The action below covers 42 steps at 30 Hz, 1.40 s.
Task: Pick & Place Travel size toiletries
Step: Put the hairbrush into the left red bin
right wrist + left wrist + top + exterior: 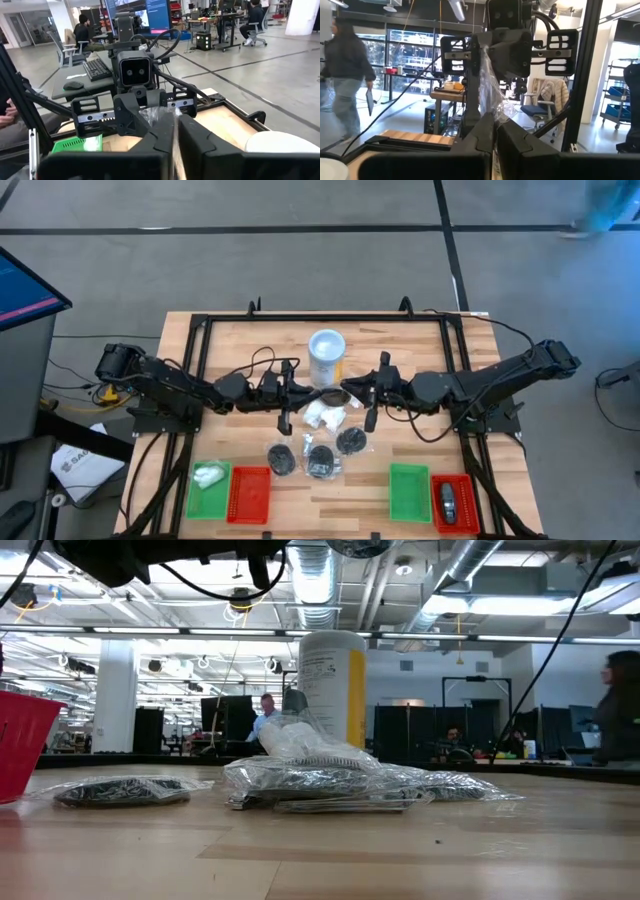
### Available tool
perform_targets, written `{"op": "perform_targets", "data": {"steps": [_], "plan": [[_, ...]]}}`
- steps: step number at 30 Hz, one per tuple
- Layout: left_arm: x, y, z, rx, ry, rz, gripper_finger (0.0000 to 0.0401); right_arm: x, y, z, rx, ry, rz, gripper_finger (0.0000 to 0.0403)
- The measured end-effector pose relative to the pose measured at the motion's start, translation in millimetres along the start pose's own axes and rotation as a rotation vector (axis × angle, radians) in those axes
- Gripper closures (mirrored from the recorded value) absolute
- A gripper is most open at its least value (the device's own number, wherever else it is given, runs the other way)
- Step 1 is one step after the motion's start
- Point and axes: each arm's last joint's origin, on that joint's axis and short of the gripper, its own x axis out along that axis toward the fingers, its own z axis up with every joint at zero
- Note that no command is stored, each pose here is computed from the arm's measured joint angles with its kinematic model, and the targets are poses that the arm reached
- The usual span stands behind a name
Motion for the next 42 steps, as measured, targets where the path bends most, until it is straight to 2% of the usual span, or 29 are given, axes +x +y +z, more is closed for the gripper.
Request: {"op": "perform_targets", "data": {"steps": [10,15,19,28,35,42], "plan": [[-0.8,-3.8,-2.7,-0.001,0.026,-0.012,0.0401,-2.6,4.0,-0.4,-0.038,0.001,0.014,0.0262],[-3.1,-12.6,-8.4,-0.004,0.081,-0.017,0.0401,-2.6,3.9,-1.0,-0.041,0.006,0.013,0.0226],[-6.0,-21.1,-14.9,-0.057,0.148,-0.039,0.0401,-3.5,4.9,-4.1,-0.058,0.032,0.016,0.0207],[-16.4,-43.4,-30.3,-0.130,0.314,-0.093,0.0401,-7.9,11.1,-7.7,-0.074,0.058,0.040,0.0193],[-23.9,-58.5,-28.6,-0.190,0.345,-0.138,0.0401,-9.7,13.6,-9.6,-0.084,0.072,0.050,0.0201],[-48.1,-78.4,-24.3,-0.183,0.491,-0.128,0.0401,-10.0,12.7,-13.0,-0.087,0.104,0.044,0.0209]]}}
